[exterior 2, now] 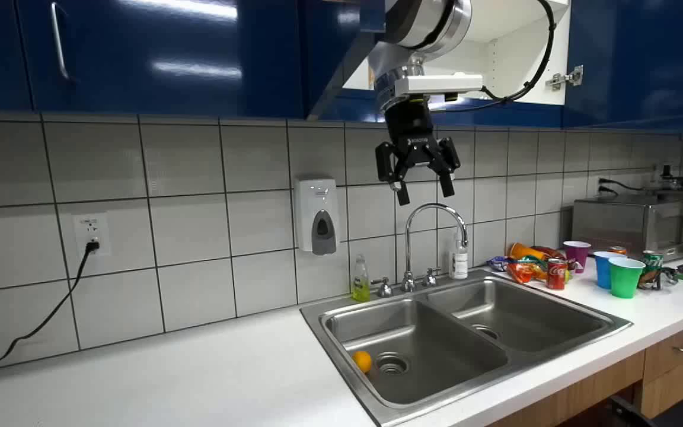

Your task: Put the orange can in the sink on the left.

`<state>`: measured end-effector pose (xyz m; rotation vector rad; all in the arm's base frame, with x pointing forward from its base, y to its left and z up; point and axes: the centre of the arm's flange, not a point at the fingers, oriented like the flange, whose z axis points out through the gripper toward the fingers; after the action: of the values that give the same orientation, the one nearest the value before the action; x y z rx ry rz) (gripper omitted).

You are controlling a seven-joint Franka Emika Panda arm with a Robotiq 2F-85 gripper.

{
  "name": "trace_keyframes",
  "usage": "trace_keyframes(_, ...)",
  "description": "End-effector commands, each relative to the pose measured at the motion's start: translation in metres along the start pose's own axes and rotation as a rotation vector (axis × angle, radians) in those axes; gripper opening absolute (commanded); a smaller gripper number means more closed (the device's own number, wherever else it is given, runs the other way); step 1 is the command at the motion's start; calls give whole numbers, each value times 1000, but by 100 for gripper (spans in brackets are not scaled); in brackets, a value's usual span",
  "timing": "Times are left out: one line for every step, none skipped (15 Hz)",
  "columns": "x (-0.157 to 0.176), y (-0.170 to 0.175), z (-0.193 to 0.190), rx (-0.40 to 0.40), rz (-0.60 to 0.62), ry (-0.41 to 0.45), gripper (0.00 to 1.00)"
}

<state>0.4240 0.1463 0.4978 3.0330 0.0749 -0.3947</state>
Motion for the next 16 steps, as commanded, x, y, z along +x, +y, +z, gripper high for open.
trace_keyframes(0,0,0,0,0,0,100)
trace_keyframes(0,0,0,0,0,0,100)
trace_keyframes(1,0,-1,-8,3,4,100)
trace_keyframes(1,1,-2,-6,6,9,100)
trace_keyframes(2,3,-4,-10,16,14,100)
trace_keyframes(2,5,-5,-9,21,19,100)
trace_keyframes(2,8,-7,-7,30,27,100)
trace_keyframes(2,11,-9,-2,42,36,100)
trace_keyframes(2,14,-10,-1,47,41,100)
trace_keyframes(1,17,-12,3,60,51,100)
trace_keyframes(0,21,-13,8,71,59,100)
trace_keyframes(-1,25,-14,12,83,66,100)
trace_keyframes(-2,29,-15,17,96,72,100)
trace_keyframes(-4,33,-17,23,112,77,100)
trace_keyframes(-5,39,-18,29,129,83,100)
trace_keyframes(-7,45,-19,35,149,87,100)
